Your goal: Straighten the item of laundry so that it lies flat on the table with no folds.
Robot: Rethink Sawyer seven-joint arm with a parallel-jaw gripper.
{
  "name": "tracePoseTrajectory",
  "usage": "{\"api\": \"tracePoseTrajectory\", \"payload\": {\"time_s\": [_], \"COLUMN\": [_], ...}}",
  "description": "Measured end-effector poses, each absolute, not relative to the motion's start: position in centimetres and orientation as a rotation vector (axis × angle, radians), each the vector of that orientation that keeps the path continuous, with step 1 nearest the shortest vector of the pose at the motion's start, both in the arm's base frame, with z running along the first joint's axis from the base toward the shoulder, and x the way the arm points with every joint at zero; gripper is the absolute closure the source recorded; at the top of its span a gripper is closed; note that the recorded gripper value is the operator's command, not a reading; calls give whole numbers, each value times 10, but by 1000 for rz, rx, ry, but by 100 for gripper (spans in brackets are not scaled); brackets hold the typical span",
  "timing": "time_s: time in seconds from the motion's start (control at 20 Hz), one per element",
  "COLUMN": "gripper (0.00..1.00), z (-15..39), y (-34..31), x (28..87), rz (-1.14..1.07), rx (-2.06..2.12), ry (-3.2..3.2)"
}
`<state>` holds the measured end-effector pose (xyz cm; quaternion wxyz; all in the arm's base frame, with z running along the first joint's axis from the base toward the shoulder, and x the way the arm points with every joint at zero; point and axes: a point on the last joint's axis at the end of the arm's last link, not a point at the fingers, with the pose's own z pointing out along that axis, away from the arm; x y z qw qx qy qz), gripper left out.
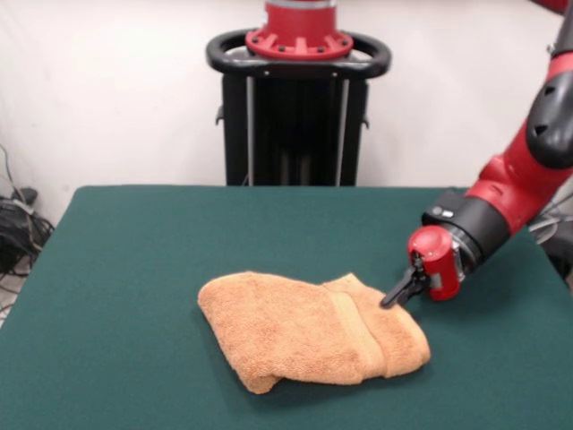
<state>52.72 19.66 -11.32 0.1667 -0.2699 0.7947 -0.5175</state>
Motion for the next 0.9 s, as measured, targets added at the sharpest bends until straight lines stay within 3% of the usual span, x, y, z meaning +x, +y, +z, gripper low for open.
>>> {"api": "tracePoseTrajectory", "payload": {"time_s": [0.35, 0.9], "gripper": [100, 100], "z": [-106, -19], "y": [201, 222], "x": [530, 528], "rz": [-1447, -1273], "rx": [-764, -620], "ry": [2259, 2342]}}
